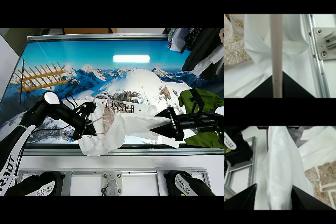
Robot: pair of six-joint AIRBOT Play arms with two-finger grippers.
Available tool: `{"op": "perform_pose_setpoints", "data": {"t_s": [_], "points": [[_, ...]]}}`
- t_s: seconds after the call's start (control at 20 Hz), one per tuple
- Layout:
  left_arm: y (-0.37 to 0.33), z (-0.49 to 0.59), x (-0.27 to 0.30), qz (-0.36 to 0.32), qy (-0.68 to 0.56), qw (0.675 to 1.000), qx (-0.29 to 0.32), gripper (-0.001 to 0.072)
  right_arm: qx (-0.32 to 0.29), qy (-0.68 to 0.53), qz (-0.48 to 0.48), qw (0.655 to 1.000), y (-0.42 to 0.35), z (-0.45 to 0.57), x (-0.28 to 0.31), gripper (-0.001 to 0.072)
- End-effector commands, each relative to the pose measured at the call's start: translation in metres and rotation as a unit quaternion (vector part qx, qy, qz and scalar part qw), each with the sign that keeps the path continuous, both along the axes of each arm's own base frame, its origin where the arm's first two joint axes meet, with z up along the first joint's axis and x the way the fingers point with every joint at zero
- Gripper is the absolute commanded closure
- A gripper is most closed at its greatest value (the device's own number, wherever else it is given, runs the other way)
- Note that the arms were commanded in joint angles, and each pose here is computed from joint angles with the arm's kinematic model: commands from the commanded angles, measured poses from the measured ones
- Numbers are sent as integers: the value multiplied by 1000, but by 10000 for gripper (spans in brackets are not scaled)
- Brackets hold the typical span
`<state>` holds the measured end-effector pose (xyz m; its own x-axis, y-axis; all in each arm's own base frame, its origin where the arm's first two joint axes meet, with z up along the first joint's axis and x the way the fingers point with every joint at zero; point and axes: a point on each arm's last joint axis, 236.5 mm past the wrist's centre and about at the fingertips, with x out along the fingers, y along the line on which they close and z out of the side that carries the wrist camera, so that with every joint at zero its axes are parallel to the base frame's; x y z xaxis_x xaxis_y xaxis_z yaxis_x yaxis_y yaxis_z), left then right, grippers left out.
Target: Fold the clothes and pants, and hang the long-sleeved shirts on hangers.
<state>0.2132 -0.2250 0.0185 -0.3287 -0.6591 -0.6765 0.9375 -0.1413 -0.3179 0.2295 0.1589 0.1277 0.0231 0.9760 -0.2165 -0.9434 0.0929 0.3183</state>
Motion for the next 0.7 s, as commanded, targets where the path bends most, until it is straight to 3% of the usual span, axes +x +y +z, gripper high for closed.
{"op": "perform_pose_setpoints", "data": {"t_s": [0.0, 0.35, 0.4, 0.45, 0.5, 0.65], "points": [[-1, 0, 0, 0, 0, 1000, -1, 691, 2, 0, 0, 1000, 0, 1, 0, 243], [-1, 0, 0, 0, 0, 1000, -1, 691, 5, -1, -1, 1000, 1, 2, 1, 248], [-1, 0, 0, 0, 0, 1000, -1, 692, 5, -1, -1, 1000, 1, 2, 1, 326], [-1, 0, 0, 0, 0, 1000, -1, 691, 5, -1, -1, 1000, 1, 2, 1, 549], [-1, 0, 0, 0, 0, 1000, -1, 691, 5, -1, -1, 1000, 1, 2, 1, 691], [-1, 0, 0, 0, 0, 1000, -1, 692, 4, -1, -1, 1000, 1, 2, 1, 694]]}}
